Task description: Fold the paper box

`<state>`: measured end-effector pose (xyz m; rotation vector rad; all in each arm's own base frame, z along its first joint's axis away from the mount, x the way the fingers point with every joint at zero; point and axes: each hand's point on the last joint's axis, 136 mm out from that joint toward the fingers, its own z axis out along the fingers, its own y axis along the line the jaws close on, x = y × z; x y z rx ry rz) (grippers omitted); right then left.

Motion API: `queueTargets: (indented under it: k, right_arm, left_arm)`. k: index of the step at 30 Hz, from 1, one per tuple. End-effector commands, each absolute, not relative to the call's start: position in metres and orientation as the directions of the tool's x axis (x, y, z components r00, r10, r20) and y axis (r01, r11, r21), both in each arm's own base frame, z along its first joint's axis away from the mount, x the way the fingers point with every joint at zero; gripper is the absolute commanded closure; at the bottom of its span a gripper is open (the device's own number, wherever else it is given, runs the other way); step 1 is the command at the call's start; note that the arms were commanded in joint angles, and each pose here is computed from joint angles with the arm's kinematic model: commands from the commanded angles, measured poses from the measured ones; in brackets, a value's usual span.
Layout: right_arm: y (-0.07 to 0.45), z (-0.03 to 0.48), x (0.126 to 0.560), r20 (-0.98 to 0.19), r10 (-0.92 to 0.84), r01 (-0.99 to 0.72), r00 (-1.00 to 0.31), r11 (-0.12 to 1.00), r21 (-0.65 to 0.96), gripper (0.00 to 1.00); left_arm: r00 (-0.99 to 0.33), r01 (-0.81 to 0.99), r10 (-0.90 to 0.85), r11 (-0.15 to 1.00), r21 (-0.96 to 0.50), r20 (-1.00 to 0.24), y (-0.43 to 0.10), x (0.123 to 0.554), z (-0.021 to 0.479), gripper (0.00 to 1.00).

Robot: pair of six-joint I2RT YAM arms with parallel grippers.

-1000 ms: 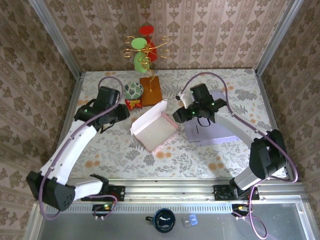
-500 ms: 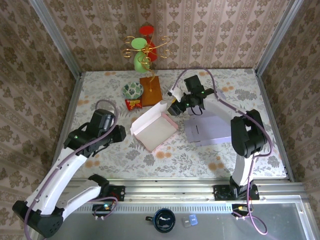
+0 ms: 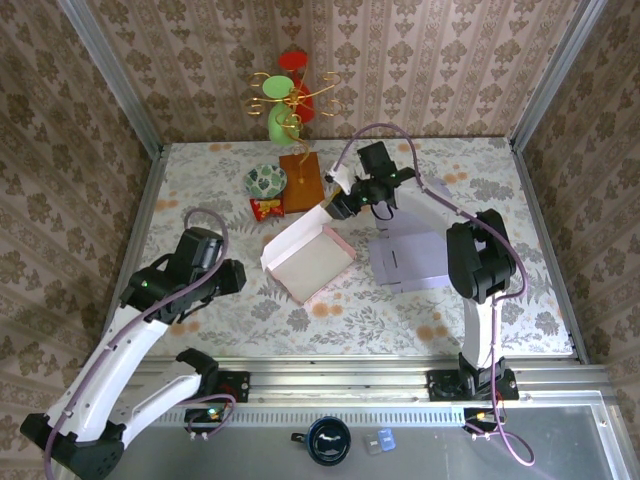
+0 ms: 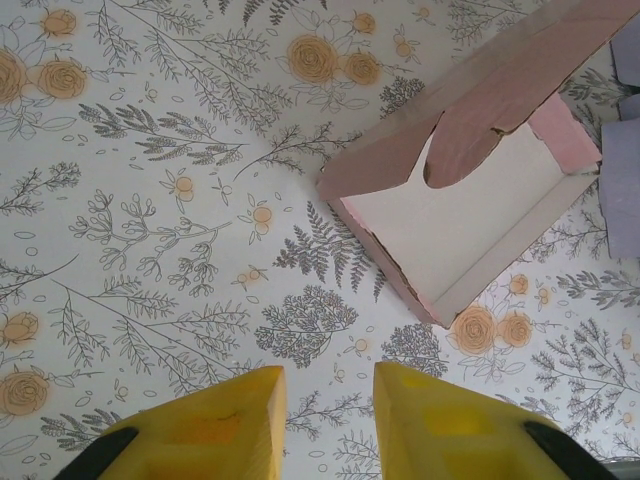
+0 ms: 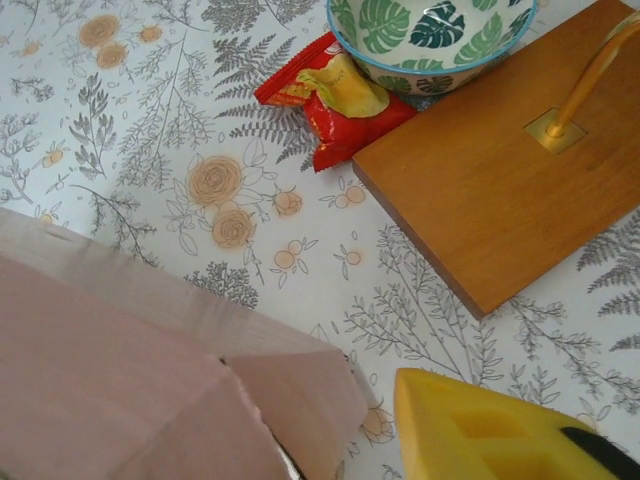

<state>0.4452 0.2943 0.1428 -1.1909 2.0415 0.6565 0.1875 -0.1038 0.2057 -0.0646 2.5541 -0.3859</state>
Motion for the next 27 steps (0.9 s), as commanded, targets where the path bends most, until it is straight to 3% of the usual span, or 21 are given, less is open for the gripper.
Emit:
queueTargets:
  k: [1,17,27]
  right_arm:
    - [0.302,0.148,0.448,-0.77,-0.544,-0.893,-0.335,0.443,0.076,0.64]
    - [0.294,0.157,0.447,-0.762,-0.574,-0.875,-0.3,0.484,-0.02,1.0]
    - [0.267,0.172,0.441,-0.723,-0.465,-0.655,-0.511,0.756,-0.023,1.0]
  left_arm:
    - [-0.855,0.02,-0.118,0.966,-0.259,-0.504,-0.097,0.181,0.201,0.7]
    - [-0.84,0.07,-0.063,0.972,-0.223,-0.539,-0.104,0.2,0.216,0.69]
    - [-0.856,0.07,-0.11,0.943,-0.324,-0.505,-0.113,0.259,0.217,0.59]
